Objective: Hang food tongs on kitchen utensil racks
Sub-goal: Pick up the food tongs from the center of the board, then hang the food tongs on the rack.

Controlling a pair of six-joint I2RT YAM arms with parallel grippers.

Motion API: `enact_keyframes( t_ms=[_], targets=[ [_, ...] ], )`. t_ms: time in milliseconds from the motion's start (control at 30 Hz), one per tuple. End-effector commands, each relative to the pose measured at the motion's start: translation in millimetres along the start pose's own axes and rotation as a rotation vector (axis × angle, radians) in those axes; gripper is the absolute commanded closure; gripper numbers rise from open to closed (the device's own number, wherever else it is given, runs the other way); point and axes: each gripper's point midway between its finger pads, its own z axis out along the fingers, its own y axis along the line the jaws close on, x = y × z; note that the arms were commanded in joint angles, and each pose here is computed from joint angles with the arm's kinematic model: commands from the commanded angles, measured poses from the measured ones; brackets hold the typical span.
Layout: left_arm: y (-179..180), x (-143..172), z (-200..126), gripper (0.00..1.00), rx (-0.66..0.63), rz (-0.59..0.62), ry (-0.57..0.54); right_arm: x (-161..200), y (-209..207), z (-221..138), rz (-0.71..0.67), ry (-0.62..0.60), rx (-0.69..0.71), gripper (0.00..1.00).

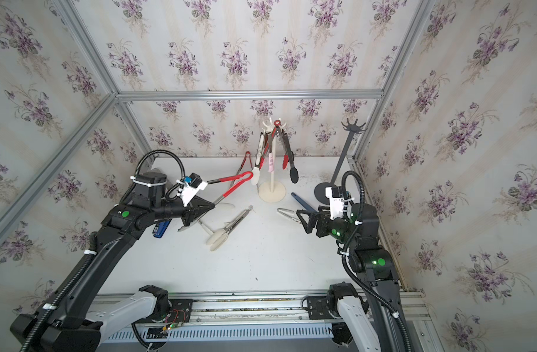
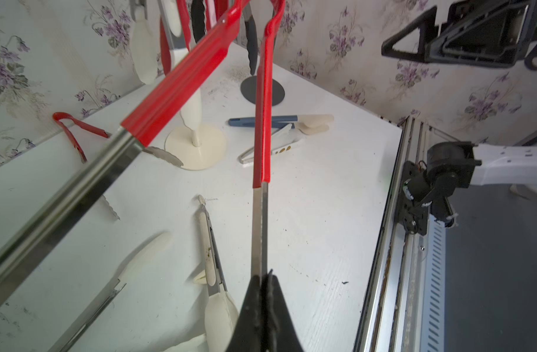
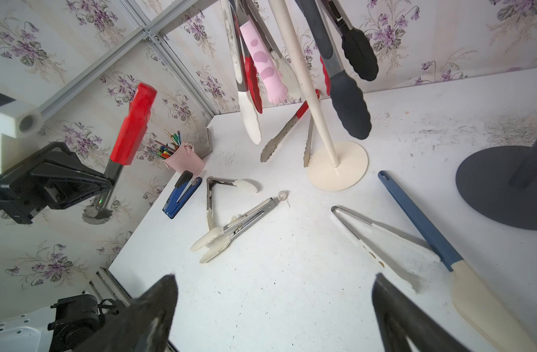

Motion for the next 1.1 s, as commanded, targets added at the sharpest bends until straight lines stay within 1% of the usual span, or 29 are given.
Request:
enact_keyframes(
  t_ms=[0,100,167,300,333,500,633,733,900,1067],
  targets=[
    [-1.8,-29.9,-0.8,1.00,0.096,0.012,-0.086,-14.4,-3.7,-0.1,0.001,-0.040,0.032,0.02],
    [16.8,-55.6,0.7,1.00,0.164,-0.025,-0.140,-28.2,1.0,-1.2,0.009,-0.062,0.024,0.02],
    [31.3,-64.6,6.5,1.00,0.172,-0.027,-0.157,-32.7,-2.9,-1.1,-0.006,-0.067,0.052,0.02],
    [43.1,-79.1,6.7,1.00,0.208,-0.019,-0.200,-35.0,-8.8,2.9,-0.006,-0.054,0.078,0.03],
    [52.2,-76.8,14.1,1.00,0.221,-0.043,-0.195,-34.5,-9.6,4.6,0.000,-0.052,0.077,0.02],
    [68.9,-89.0,19.3,1.00,0.259,-0.059,-0.220,-31.8,-11.0,11.3,-0.020,-0.046,0.059,0.02],
    [81.8,-101.1,28.2,1.00,0.297,-0.070,-0.231,-29.2,-12.1,18.2,-0.017,-0.014,0.047,0.02],
    [93.0,-106.6,35.8,1.00,0.305,-0.069,-0.234,-28.5,-14.9,20.8,-0.012,-0.015,0.051,0.02],
    [107.0,-119.8,46.6,1.00,0.352,-0.080,-0.246,-25.1,-16.0,23.5,0.002,-0.015,0.044,0.02],
    [112.8,-130.8,58.3,1.00,0.413,-0.083,-0.256,-20.2,-18.1,24.1,0.011,-0.012,0.047,0.02]
  ],
)
